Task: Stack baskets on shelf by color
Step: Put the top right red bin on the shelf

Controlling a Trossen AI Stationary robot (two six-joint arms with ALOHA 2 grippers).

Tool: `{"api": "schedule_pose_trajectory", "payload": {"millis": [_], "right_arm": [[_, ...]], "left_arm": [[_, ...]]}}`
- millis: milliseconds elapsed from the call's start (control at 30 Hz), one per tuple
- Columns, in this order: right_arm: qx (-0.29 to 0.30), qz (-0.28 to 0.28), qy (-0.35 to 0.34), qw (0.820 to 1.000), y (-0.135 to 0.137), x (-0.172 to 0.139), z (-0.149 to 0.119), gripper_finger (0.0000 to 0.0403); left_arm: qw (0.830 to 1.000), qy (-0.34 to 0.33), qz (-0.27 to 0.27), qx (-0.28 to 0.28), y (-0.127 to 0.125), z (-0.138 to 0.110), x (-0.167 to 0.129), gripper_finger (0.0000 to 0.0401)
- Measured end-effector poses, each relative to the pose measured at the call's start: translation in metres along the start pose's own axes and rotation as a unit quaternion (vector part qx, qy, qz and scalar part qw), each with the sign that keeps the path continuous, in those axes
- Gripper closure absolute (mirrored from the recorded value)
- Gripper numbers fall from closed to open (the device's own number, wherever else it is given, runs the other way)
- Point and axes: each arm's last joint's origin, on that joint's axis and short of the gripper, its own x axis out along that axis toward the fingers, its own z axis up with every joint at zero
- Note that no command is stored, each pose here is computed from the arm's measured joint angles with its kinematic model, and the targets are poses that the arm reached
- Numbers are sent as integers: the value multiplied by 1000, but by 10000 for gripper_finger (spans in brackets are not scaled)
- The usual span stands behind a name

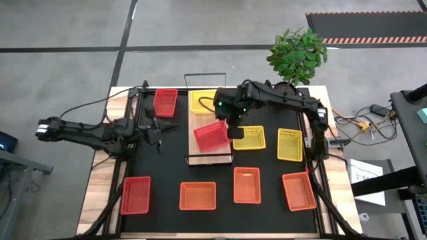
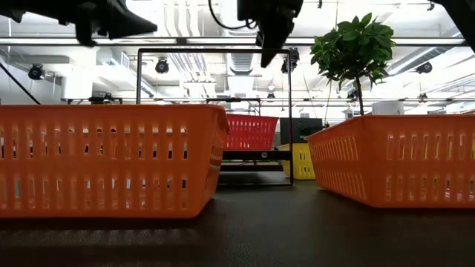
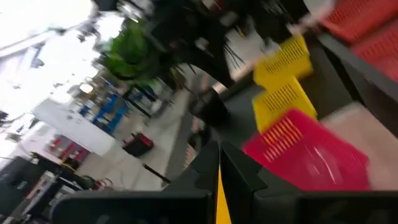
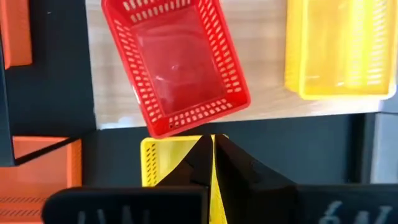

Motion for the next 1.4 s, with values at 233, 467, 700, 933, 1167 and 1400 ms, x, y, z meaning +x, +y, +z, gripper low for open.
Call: {"api": "schedule_pose_trajectory", "payload": {"millis": [233,467,700,933,1167,1400], "right_arm": [[15,37,27,999,-14,20,-11,394],[18,40,39,998,-12,40,-21,394],[-15,24,-27,999,-12,60,-23,394],[-45,19,-78,996,-15,70,-14,394],[-74,5,-126,989,-17,71,-5,394],[-84,29,-150,985,-18,84,2,394]], "left_arm": [[994,29,-107,-5,-11,-5,5,401],[986,45,-162,-22,-16,-15,19,401],[982,90,-159,-41,-16,-26,32,401],[980,104,-161,-42,-18,-30,38,401],[979,122,-156,-45,-18,-38,50,401],[979,130,-146,-52,-14,-46,59,401]]}}
